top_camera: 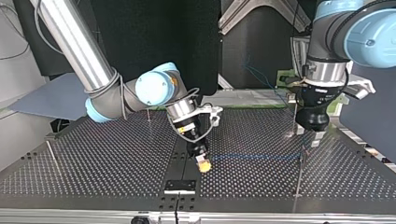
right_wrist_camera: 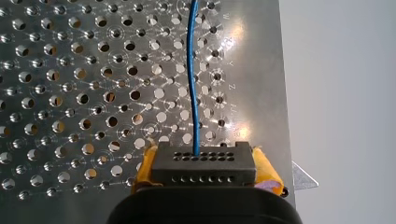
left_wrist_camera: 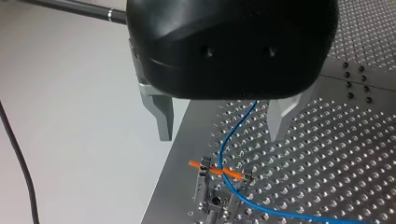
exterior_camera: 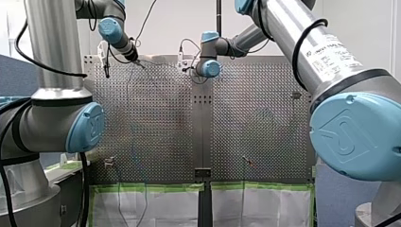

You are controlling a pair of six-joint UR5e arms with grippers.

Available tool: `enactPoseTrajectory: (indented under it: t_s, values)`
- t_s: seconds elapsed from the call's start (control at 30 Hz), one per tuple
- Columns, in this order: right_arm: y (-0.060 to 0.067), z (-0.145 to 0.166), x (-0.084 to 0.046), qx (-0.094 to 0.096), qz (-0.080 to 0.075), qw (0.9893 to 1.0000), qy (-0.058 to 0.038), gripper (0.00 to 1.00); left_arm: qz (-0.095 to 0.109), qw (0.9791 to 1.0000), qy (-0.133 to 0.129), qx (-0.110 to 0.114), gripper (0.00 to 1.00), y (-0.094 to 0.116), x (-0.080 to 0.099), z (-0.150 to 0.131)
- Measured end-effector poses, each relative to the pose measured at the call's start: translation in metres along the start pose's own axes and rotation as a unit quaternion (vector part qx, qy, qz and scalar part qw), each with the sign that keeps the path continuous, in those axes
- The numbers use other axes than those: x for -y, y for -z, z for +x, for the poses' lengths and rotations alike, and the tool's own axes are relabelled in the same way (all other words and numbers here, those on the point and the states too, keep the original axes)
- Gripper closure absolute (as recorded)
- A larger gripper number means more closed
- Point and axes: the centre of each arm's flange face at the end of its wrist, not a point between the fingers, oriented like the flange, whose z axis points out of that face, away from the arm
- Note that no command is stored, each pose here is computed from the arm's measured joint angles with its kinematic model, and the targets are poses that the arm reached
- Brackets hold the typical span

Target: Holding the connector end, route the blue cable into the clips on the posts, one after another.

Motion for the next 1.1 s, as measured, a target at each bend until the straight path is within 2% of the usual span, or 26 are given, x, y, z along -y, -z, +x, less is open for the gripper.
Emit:
enactPoseTrajectory:
  t_s: [0.3, 0.63, 1.1]
  values:
    - [-0.0001, 0.0, 0.0, 0.0, 0.001, 1.0, 0.0003, 1.0, -0.009, 1.0, -0.004, 0.001, 0.01, 0.0008, -0.0002, 0.0002]
    - [-0.0007, -0.001, -0.0062, 0.001, -0.002, 1.0, -0.0008, 1.0, -0.015, 0.9999, -0.004, 0.001, 0.01, 0.0015, -0.0004, 0.0005]
    - [-0.0016, -0.0026, -0.0066, 0.0, 0.005, 1.0, -0.0018, 1.0, -0.017, 0.9998, -0.005, 0.002, 0.01, 0.0017, -0.0006, 0.0004]
